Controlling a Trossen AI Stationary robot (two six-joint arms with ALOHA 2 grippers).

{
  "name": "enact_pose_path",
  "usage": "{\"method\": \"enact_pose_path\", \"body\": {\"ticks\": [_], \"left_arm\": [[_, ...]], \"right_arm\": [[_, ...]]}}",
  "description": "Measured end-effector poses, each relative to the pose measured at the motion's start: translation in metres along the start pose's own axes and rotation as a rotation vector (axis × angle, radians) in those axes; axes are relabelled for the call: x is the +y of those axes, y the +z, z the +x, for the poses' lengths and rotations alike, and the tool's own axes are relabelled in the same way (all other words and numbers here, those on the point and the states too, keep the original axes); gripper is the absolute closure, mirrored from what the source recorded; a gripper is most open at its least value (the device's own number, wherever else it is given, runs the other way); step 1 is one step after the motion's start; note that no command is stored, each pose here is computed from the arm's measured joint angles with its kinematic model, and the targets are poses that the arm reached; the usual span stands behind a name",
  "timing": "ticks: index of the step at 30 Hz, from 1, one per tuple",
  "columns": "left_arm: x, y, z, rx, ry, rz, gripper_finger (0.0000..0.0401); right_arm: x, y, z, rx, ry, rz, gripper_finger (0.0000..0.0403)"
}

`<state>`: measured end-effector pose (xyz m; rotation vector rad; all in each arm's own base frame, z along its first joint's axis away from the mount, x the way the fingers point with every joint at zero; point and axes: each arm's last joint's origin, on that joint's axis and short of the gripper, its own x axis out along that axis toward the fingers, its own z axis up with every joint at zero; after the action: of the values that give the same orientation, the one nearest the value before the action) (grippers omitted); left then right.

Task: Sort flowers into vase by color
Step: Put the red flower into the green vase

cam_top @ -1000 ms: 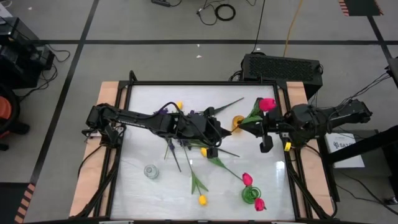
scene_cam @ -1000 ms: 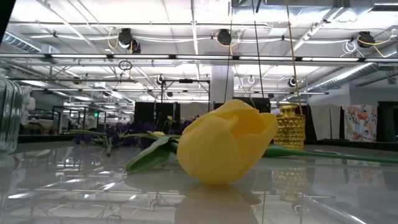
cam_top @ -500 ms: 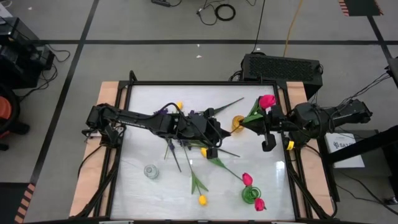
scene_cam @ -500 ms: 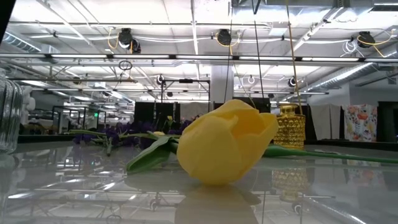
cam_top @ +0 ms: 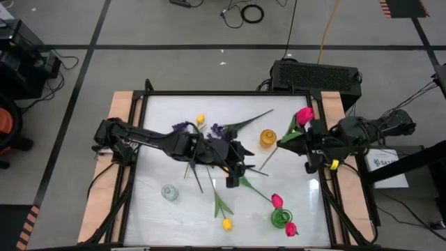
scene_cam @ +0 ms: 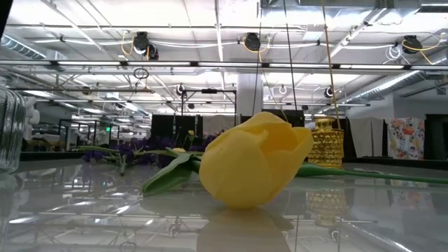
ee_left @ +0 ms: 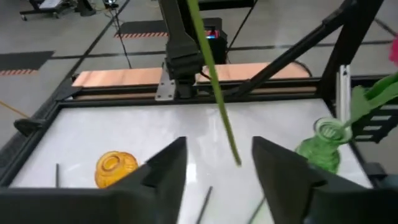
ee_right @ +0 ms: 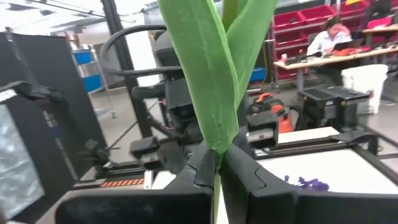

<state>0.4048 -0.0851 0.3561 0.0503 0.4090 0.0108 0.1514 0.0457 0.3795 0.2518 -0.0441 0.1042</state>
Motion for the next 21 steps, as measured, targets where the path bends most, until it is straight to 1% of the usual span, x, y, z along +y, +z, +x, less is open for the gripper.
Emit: {"method": "enact_pose_path", "body": {"ticks": [2,4,7,11,16,21], "left_arm": [[-0.005,-0.002,-0.003,0.024,0.006,-0.023,0.0185],[-0.013,-0.009,-0.004,0.080,0.017,-0.046,0.0171],[-0.027,-0.016,-0.008,0.133,0.058,-0.079,0.0165],[-0.047,-0.021,-0.014,0.133,0.123,-0.090,0.0164],[-0.067,-0.023,-0.022,0.108,0.159,-0.102,0.0164],[-0.079,-0.025,-0.028,0.100,0.175,-0.084,0.0164]], "right_arm": [[0.002,0.000,-0.007,0.013,0.009,0.031,0.0402],[0.006,0.001,-0.014,0.015,0.030,0.056,0.0402],[0.010,0.003,-0.028,0.012,0.072,0.089,0.0402],[0.010,0.006,-0.050,0.005,0.083,0.125,0.0402],[0.005,0.004,-0.070,0.026,0.030,0.153,0.0403],[0.009,-0.003,-0.066,0.060,-0.062,0.162,0.0403]]}}
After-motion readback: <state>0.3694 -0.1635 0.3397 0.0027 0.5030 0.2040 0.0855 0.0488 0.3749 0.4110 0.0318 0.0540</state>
